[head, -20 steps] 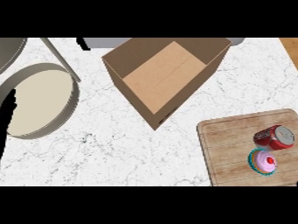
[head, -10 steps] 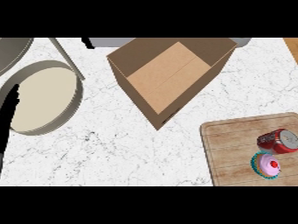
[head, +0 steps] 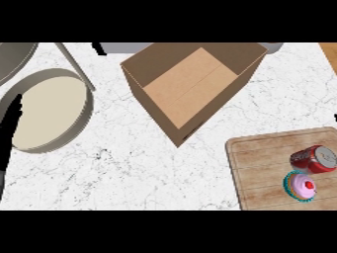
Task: Pick the can from the cutting board and place it in the cardboard box
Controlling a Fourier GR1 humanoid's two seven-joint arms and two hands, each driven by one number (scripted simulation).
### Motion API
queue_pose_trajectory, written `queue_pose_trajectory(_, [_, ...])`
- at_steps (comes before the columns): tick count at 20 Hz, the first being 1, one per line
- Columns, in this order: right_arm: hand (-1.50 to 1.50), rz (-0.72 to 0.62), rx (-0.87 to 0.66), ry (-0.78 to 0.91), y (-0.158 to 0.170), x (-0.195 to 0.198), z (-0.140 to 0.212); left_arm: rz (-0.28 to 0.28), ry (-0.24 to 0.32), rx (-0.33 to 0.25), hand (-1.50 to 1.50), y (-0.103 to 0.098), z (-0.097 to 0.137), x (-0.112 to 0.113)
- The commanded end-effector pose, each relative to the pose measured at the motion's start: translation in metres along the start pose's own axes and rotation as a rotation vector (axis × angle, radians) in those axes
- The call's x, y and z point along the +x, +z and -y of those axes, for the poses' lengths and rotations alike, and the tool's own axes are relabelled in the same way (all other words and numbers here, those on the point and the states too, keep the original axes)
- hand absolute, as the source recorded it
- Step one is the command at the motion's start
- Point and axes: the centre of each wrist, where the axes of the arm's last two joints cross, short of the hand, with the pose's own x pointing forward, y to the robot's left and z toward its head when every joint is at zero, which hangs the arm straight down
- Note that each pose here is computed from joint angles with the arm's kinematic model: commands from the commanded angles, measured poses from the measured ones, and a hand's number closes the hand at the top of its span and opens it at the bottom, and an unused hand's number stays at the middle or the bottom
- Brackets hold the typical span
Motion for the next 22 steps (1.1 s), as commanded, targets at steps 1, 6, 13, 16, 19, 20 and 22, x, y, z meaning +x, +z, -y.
queue_pose_trajectory(1, [-1.50, -0.031, 0.098, 0.027, -0.008, -0.002, 0.012, -0.008, -0.008, 0.015, 0.00, -0.002, 0.009, -0.016])
queue_pose_trajectory(6, [-1.50, -0.082, 0.122, 0.072, -0.039, 0.015, -0.004, -0.013, -0.007, 0.008, 0.00, -0.004, -0.013, 0.001])
queue_pose_trajectory(13, [-1.50, -0.079, 0.121, 0.080, -0.054, 0.022, -0.026, -0.008, -0.013, 0.018, 0.00, 0.002, -0.012, 0.005])
queue_pose_trajectory(16, [-1.50, -0.073, 0.129, 0.081, -0.054, 0.023, -0.026, -0.004, -0.006, 0.011, 0.00, 0.008, -0.014, 0.010])
queue_pose_trajectory(19, [-1.50, -0.031, 0.114, 0.043, -0.068, 0.017, -0.033, 0.003, 0.018, -0.005, 0.00, 0.008, -0.011, -0.001])
queue_pose_trajectory(20, [-1.50, -0.022, 0.135, 0.057, -0.059, 0.009, -0.028, -0.007, -0.005, -0.001, 0.00, 0.008, 0.011, -0.005])
queue_pose_trajectory(22, [-1.50, 0.006, 0.148, 0.043, -0.057, 0.024, -0.022, -0.010, 0.018, -0.004, 0.00, 0.014, 0.001, -0.005])
